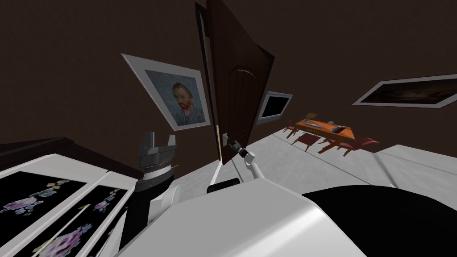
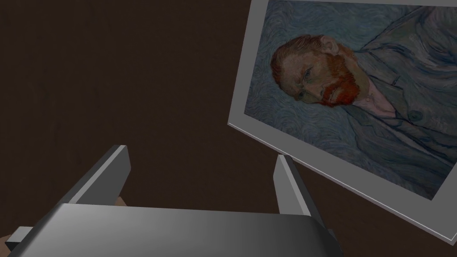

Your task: Pull the door open

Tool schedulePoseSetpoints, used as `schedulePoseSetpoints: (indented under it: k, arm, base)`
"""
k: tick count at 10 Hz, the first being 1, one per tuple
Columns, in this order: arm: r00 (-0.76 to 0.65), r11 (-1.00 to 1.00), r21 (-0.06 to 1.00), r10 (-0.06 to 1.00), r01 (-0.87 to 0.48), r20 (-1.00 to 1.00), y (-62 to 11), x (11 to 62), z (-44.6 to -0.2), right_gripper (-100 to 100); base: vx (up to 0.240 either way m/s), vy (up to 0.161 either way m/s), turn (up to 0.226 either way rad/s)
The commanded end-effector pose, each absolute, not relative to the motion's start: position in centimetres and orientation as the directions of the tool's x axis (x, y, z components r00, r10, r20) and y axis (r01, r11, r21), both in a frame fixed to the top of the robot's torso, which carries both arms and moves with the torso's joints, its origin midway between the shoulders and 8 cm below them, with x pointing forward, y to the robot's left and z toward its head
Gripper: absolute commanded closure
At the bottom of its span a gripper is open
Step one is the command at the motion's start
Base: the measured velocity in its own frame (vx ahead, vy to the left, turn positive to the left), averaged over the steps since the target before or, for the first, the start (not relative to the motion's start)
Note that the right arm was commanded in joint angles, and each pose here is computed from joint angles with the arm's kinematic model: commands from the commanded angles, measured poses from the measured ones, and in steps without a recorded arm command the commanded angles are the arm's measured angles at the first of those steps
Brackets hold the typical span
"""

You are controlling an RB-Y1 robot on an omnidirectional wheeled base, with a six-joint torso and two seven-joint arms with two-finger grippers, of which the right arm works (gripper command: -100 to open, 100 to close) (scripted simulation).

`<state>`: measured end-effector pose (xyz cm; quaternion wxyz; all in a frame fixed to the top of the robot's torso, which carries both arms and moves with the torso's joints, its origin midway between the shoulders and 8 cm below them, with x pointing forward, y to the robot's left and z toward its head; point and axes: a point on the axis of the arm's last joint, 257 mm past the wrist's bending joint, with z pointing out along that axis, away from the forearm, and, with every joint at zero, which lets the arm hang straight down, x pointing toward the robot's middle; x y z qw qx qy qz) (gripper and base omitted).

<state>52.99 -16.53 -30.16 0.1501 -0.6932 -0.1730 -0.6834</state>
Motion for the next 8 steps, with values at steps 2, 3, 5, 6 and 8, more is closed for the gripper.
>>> schedulePoseSetpoints:
  k: [2, 3, 5, 6, 8]
  arm:
    - [0.009, -0.905, 0.030, 0.037, 0.424, 0.999, -19.8, 53.1, -30.3, -100]
    - [0.009, -0.910, 0.028, 0.035, 0.414, 0.999, -21.3, 53.1, -30.2, -100]
    - [0.007, -0.919, 0.022, 0.027, 0.393, 1.000, -24.0, 53.0, -30.0, -100]
    - [0.006, -0.923, 0.019, 0.022, 0.384, 1.000, -25.1, 53.0, -29.9, -100]
    - [0.003, -0.927, 0.014, 0.016, 0.374, 1.000, -26.3, 52.9, -29.7, -100]
  base:
    - [0.110, 0.153, 0.085]
    - [0.131, 0.182, 0.146]
    - [0.152, 0.167, 0.096]
    - [0.161, 0.171, 0.109]
    - [0.136, 0.112, 0.062]
